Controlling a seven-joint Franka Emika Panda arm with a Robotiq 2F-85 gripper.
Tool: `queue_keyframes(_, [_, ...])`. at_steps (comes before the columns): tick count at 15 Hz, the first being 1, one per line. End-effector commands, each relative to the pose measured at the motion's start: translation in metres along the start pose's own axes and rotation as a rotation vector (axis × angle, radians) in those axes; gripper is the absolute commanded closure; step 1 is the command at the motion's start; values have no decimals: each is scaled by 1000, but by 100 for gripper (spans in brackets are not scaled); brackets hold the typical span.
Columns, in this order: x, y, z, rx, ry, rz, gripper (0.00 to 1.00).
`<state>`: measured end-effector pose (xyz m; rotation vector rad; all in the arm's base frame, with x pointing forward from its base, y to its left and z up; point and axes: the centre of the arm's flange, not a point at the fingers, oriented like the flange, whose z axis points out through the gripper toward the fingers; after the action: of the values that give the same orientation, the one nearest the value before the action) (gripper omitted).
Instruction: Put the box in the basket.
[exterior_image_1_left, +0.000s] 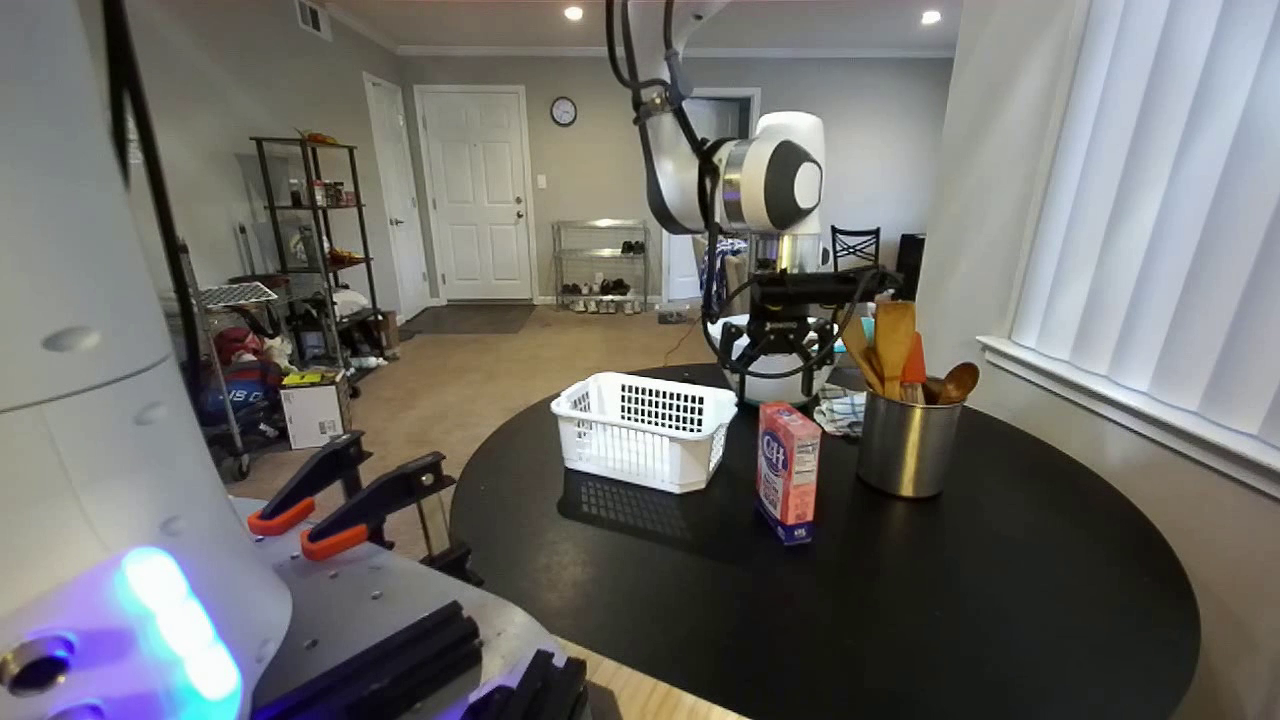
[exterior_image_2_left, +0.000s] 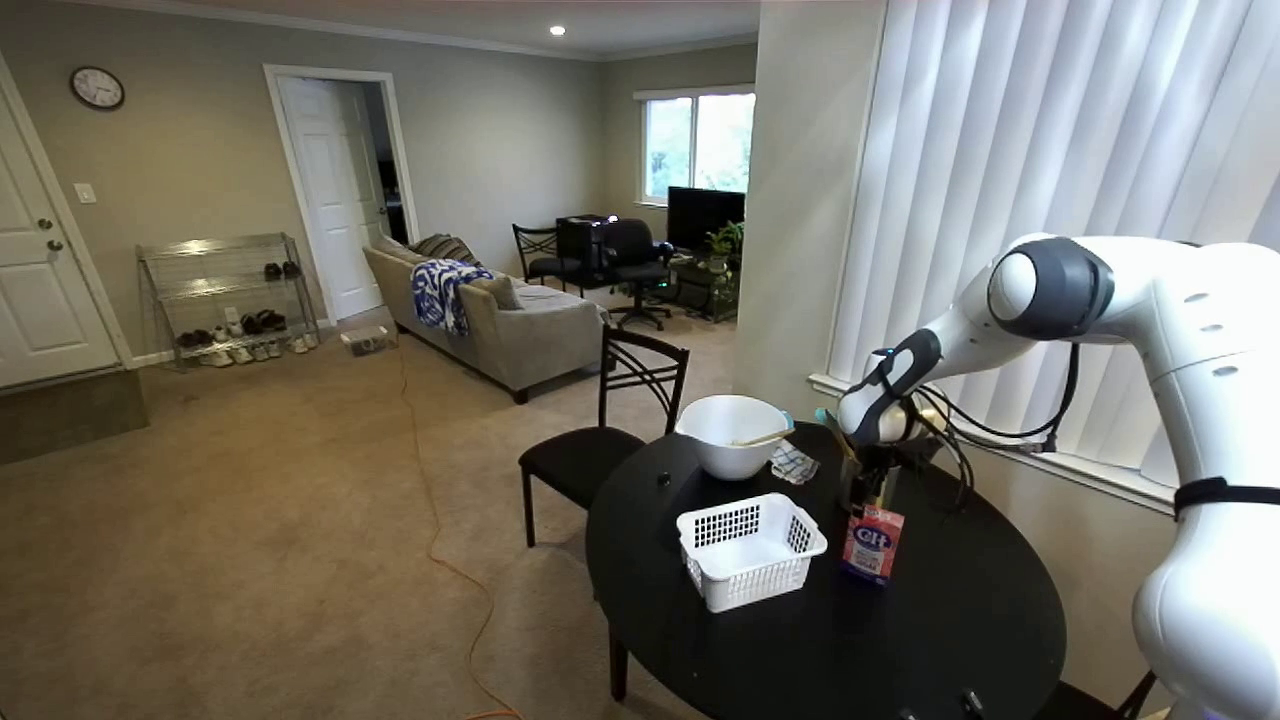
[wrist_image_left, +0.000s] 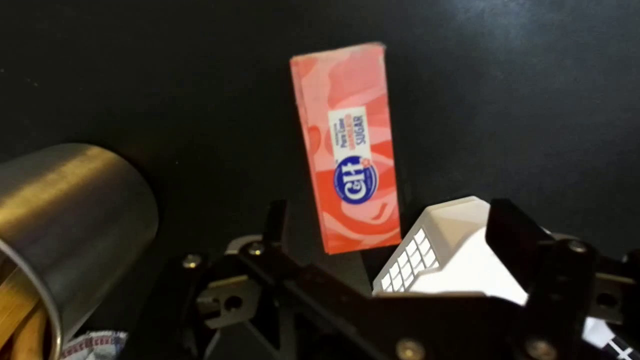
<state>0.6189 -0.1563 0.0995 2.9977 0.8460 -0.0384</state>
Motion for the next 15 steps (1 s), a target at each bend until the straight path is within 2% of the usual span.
queue_keyframes(1, [-5, -7, 1, -98, 36, -17, 0])
queue_keyframes(4, [-10, -1, 13, -128, 38, -29, 0])
queue_keyframes(10, [-27, 1, 52, -80, -21, -3, 0])
queue_keyframes(15, [-28, 3, 61, -89, -6, 20, 0])
